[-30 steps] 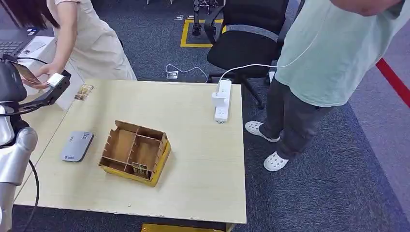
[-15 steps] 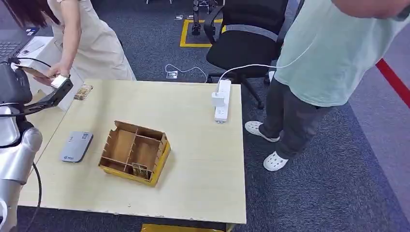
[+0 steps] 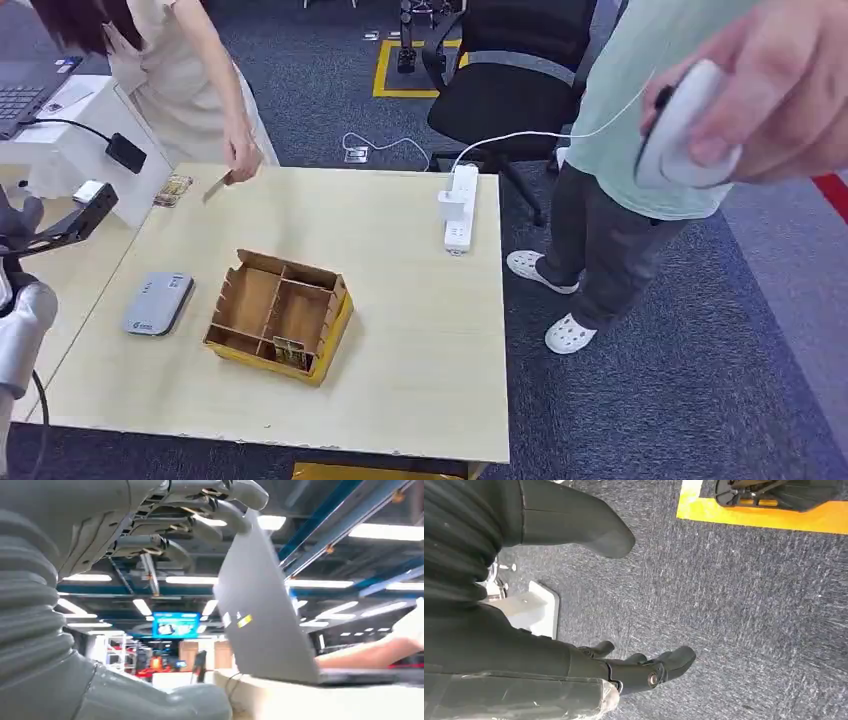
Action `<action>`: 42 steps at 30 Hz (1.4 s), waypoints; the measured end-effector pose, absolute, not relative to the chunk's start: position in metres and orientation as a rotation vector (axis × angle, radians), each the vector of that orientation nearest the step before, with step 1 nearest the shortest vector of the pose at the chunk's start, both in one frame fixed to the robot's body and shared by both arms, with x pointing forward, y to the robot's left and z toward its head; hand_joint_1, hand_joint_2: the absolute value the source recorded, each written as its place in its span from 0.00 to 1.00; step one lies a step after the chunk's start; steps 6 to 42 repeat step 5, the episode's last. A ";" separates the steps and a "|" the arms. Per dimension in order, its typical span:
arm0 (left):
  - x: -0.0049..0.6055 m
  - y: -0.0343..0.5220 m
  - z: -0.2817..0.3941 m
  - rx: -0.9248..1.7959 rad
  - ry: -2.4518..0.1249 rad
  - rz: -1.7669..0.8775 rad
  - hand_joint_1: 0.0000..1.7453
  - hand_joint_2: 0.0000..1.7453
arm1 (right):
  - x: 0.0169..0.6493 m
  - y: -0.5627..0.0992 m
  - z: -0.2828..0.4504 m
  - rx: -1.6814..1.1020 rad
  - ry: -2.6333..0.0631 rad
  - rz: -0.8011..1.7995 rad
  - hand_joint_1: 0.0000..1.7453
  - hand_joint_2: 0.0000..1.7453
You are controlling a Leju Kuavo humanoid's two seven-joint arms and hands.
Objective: Pass the card to the sensor for recognition and then transmit it.
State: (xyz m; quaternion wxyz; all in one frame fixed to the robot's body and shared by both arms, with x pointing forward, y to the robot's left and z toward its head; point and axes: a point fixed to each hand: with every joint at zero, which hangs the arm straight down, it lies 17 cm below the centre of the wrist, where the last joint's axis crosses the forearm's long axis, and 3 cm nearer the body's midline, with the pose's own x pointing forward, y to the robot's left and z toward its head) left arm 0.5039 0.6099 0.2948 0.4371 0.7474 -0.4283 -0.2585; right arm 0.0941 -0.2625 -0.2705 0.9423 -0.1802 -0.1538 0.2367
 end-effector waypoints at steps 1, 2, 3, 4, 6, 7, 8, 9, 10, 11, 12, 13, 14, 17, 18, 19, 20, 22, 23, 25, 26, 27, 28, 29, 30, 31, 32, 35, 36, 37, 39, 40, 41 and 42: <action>0.500 0.619 0.290 1.853 -1.032 -0.644 0.00 1.00 | 0.094 -0.263 -0.270 -0.368 -0.314 0.482 0.00 1.00; 0.494 0.631 0.284 1.849 -0.995 -0.644 0.00 1.00 | 0.094 -0.262 -0.270 -0.367 -0.314 0.482 0.00 1.00; 0.488 0.641 0.279 1.847 -0.966 -0.639 0.00 1.00 | 0.094 -0.263 -0.271 -0.367 -0.313 0.482 0.00 1.00; 0.479 0.655 0.273 1.845 -0.929 -0.636 0.00 1.00 | 0.092 -0.262 -0.271 -0.366 -0.311 0.481 0.00 1.00; 0.471 0.668 0.271 1.849 -0.902 -0.630 0.00 1.00 | 0.091 -0.262 -0.271 -0.366 -0.309 0.480 0.00 1.00; 0.471 0.668 0.271 1.849 -0.902 -0.630 0.00 1.00 | 0.091 -0.262 -0.271 -0.366 -0.309 0.480 0.00 1.00; 0.471 0.668 0.271 1.849 -0.902 -0.630 0.00 1.00 | 0.091 -0.262 -0.271 -0.366 -0.309 0.480 0.00 1.00; 0.471 0.668 0.271 1.849 -0.902 -0.630 0.00 1.00 | 0.091 -0.262 -0.271 -0.366 -0.309 0.480 0.00 1.00; 0.471 0.668 0.271 1.849 -0.902 -0.630 0.00 1.00 | 0.091 -0.262 -0.271 -0.366 -0.309 0.480 0.00 1.00; 0.471 0.668 0.271 1.849 -0.902 -0.630 0.00 1.00 | 0.091 -0.262 -0.271 -0.366 -0.309 0.480 0.00 1.00; 0.471 0.668 0.271 1.849 -0.902 -0.630 0.00 1.00 | 0.091 -0.262 -0.271 -0.366 -0.309 0.480 0.00 1.00; 0.471 0.668 0.271 1.849 -0.902 -0.630 0.00 1.00 | 0.091 -0.262 -0.271 -0.366 -0.309 0.480 0.00 1.00; 0.471 0.668 0.271 1.849 -0.902 -0.630 0.00 1.00 | 0.091 -0.262 -0.271 -0.366 -0.309 0.480 0.00 1.00; 0.471 0.668 0.271 1.849 -0.902 -0.630 0.00 1.00 | 0.091 -0.262 -0.271 -0.366 -0.309 0.480 0.00 1.00; 0.471 0.668 0.271 1.849 -0.902 -0.630 0.00 1.00 | 0.091 -0.262 -0.271 -0.366 -0.309 0.480 0.00 1.00; 0.471 0.668 0.271 1.849 -0.902 -0.630 0.00 1.00 | 0.091 -0.262 -0.271 -0.366 -0.309 0.480 0.00 1.00; 0.471 0.668 0.271 1.849 -0.902 -0.630 0.00 1.00 | 0.091 -0.262 -0.271 -0.366 -0.309 0.480 0.00 1.00; 0.471 0.668 0.271 1.849 -0.902 -0.630 0.00 1.00 | 0.091 -0.262 -0.271 -0.366 -0.309 0.480 0.00 1.00; 0.471 0.668 0.271 1.849 -0.902 -0.630 0.00 1.00 | 0.091 -0.262 -0.271 -0.366 -0.309 0.480 0.00 1.00; 0.471 0.668 0.271 1.849 -0.902 -0.630 0.00 1.00 | 0.091 -0.262 -0.271 -0.366 -0.309 0.480 0.00 1.00; 0.471 0.668 0.271 1.849 -0.902 -0.630 0.00 1.00 | 0.091 -0.262 -0.271 -0.366 -0.309 0.480 0.00 1.00; 0.471 0.668 0.271 1.849 -0.902 -0.630 0.00 1.00 | 0.091 -0.262 -0.271 -0.366 -0.309 0.480 0.00 1.00; 0.471 0.668 0.271 1.849 -0.902 -0.630 0.00 1.00 | 0.091 -0.262 -0.271 -0.366 -0.309 0.480 0.00 1.00; 0.471 0.668 0.271 1.849 -0.902 -0.630 0.00 1.00 | 0.091 -0.262 -0.271 -0.366 -0.309 0.480 0.00 1.00; 0.471 0.668 0.271 1.849 -0.902 -0.630 0.00 1.00 | 0.091 -0.262 -0.271 -0.366 -0.309 0.480 0.00 1.00; 0.471 0.668 0.271 1.849 -0.902 -0.630 0.00 1.00 | 0.091 -0.262 -0.271 -0.366 -0.309 0.480 0.00 1.00; 0.471 0.668 0.271 1.849 -0.902 -0.630 0.00 1.00 | 0.091 -0.262 -0.271 -0.366 -0.309 0.480 0.00 1.00; 0.471 0.668 0.271 1.849 -0.902 -0.630 0.00 1.00 | 0.091 -0.262 -0.271 -0.366 -0.309 0.480 0.00 1.00; 0.471 0.668 0.271 1.849 -0.902 -0.630 0.00 1.00 | 0.091 -0.262 -0.271 -0.366 -0.309 0.480 0.00 1.00; 0.471 0.668 0.271 1.849 -0.902 -0.630 0.00 1.00 | 0.091 -0.262 -0.271 -0.366 -0.309 0.480 0.00 1.00; 0.471 0.668 0.271 1.849 -0.902 -0.630 0.00 1.00 | 0.091 -0.262 -0.271 -0.366 -0.309 0.480 0.00 1.00; 0.471 0.668 0.271 1.849 -0.902 -0.630 0.00 1.00 | 0.091 -0.262 -0.271 -0.366 -0.309 0.480 0.00 1.00; 0.471 0.668 0.271 1.849 -0.902 -0.630 0.00 1.00 | 0.091 -0.262 -0.271 -0.366 -0.309 0.480 0.00 1.00; 0.471 0.668 0.271 1.849 -0.902 -0.630 0.00 1.00 | 0.091 -0.262 -0.271 -0.366 -0.309 0.480 0.00 1.00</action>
